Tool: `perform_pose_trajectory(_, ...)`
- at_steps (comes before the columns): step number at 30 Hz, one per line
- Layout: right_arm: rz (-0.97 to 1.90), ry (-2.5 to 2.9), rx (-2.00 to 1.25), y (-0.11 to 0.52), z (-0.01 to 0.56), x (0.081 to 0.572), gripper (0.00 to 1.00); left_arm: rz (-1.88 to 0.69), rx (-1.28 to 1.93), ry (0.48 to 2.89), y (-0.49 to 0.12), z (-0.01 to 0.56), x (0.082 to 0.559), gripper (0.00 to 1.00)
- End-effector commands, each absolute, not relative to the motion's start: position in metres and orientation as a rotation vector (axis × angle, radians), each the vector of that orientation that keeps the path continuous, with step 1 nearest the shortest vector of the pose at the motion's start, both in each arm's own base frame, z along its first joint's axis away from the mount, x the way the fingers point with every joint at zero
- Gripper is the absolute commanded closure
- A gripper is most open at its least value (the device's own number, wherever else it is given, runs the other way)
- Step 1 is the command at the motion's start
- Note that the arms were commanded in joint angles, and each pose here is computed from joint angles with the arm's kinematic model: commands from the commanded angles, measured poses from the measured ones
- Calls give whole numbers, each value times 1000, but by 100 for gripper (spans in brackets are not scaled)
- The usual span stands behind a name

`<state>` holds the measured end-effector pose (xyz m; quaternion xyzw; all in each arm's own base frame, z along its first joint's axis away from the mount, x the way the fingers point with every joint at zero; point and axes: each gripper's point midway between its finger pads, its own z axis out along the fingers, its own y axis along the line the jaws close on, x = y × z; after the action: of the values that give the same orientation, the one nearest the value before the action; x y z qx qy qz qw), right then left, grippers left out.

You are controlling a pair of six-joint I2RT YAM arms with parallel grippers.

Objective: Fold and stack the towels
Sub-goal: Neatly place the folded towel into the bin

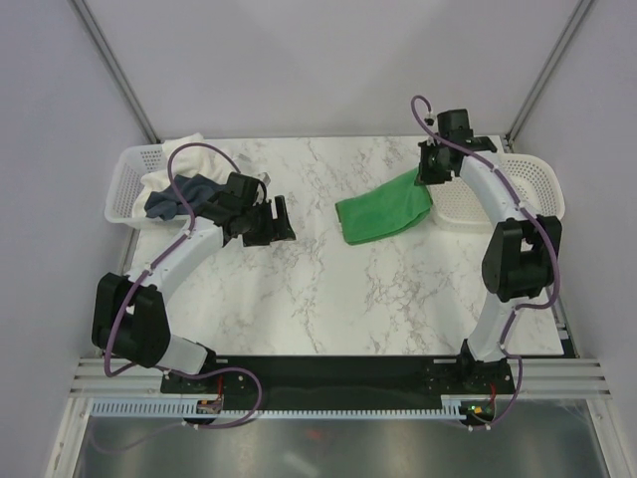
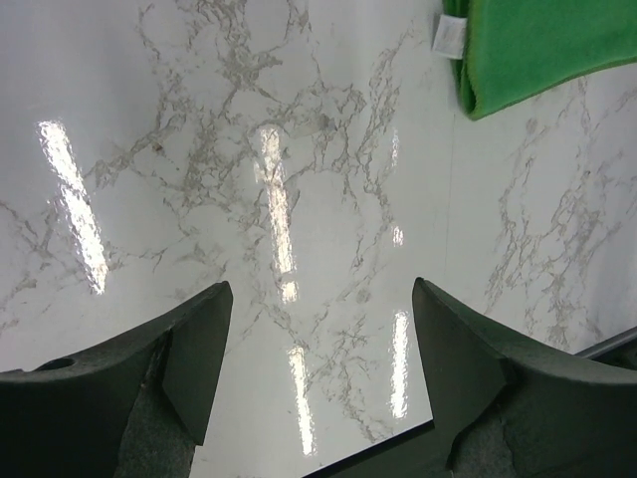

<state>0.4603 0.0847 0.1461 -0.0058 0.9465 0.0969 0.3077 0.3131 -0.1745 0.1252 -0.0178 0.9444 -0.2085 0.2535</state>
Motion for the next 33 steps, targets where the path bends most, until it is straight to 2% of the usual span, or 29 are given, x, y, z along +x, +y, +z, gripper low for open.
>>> perform_pose_trajectory(1,190,2515,3,62,168,465,100,-585,25,2533,-176,136,313,19)
perform_pose_trajectory(16,-96,2489,190,-46,196,481,100,-613,53,2544,-180,134,311,19)
perform_pose_trajectory(23,-112,2455,237,-80,205,501,100,-620,63,2552,-181,132,310,19)
perform_pose_trajectory(29,-8,2548,227,-74,149,509,100,-644,74,2558,-185,132,311,19)
perform_pose_trajectory(33,-80,2568,270,-94,124,513,100,-642,76,2556,-185,132,310,19)
